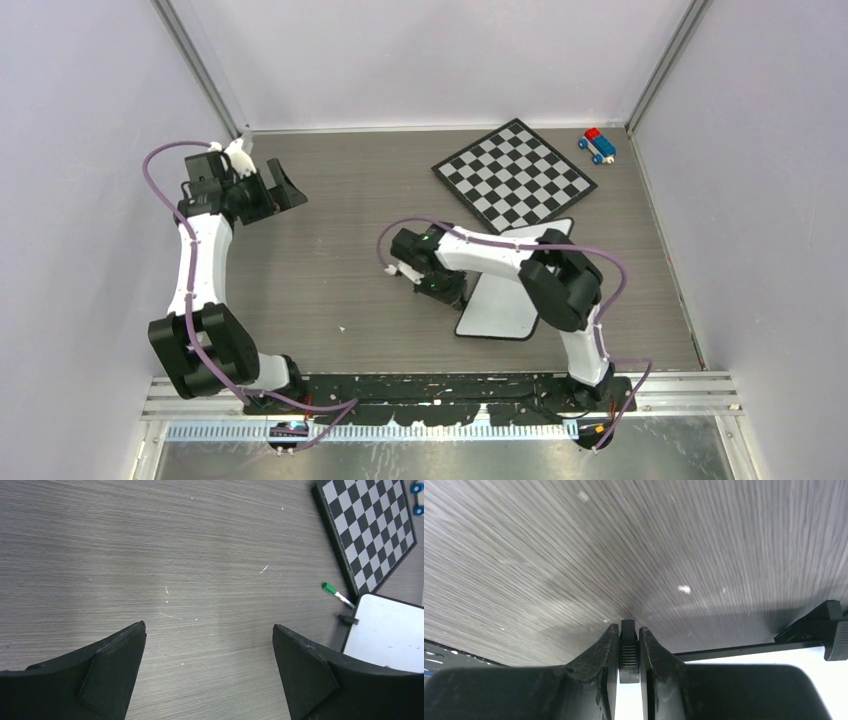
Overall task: Write a sentence on the whiteboard
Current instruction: Move the whiteboard stand to the center of the board.
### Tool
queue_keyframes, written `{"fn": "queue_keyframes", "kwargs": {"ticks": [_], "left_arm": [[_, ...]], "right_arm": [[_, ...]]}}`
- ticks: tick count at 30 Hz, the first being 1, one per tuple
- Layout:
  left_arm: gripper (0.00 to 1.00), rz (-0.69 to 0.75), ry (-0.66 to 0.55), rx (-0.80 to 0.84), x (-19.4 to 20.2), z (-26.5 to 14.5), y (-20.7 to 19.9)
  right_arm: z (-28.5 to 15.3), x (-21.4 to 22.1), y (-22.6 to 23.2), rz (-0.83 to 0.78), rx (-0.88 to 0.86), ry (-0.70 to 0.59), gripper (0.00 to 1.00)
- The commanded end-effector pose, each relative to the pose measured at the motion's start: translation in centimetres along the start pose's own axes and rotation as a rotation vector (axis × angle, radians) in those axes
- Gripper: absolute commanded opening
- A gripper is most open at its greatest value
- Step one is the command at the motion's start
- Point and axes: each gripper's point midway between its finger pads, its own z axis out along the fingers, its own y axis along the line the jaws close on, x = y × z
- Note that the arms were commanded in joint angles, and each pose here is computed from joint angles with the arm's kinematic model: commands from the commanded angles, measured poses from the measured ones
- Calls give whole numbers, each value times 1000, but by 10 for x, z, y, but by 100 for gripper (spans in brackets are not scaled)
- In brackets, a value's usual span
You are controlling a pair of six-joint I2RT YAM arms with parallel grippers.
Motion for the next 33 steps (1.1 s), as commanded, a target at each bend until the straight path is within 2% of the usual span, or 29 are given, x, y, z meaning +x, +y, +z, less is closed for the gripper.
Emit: {"fn": "queue_keyframes", "kwargs": {"ticks": [1,6,15,17,18,20,22,26,28,33], "left_arm": [[100,-31,-58,17,-24,-11,1],[100,-85,-56,-17,-26,-11,20],[100,-144,-30,-34,-27,1,40],[100,-144,-25,-26,-28,4,41],[100,-139,-22,-22,-28,6,41],[100,-118,-27,-20,-29,8,42],[100,-85,-19,-24,-28,10,42],[100,14,11,-6,-25,18,34],[100,110,52,26,-18,27,21],[100,381,162,146,10,54,-22]], "right_arm": [[-18,-40,5,-138,82,-66,0],[-15,-62,7,-347,153,-51,0],[-20,-59,-1,-695,259,-12,3],[-22,-58,-4,-717,295,-14,15],[-25,-58,-5,-717,311,-17,27],[-33,-56,-4,-702,314,-42,61],[-42,-58,-1,-674,302,-84,75],[-67,-65,3,-610,299,-183,79],[-87,-71,4,-566,293,-254,80],[-159,-79,3,-395,215,-518,85]]}}
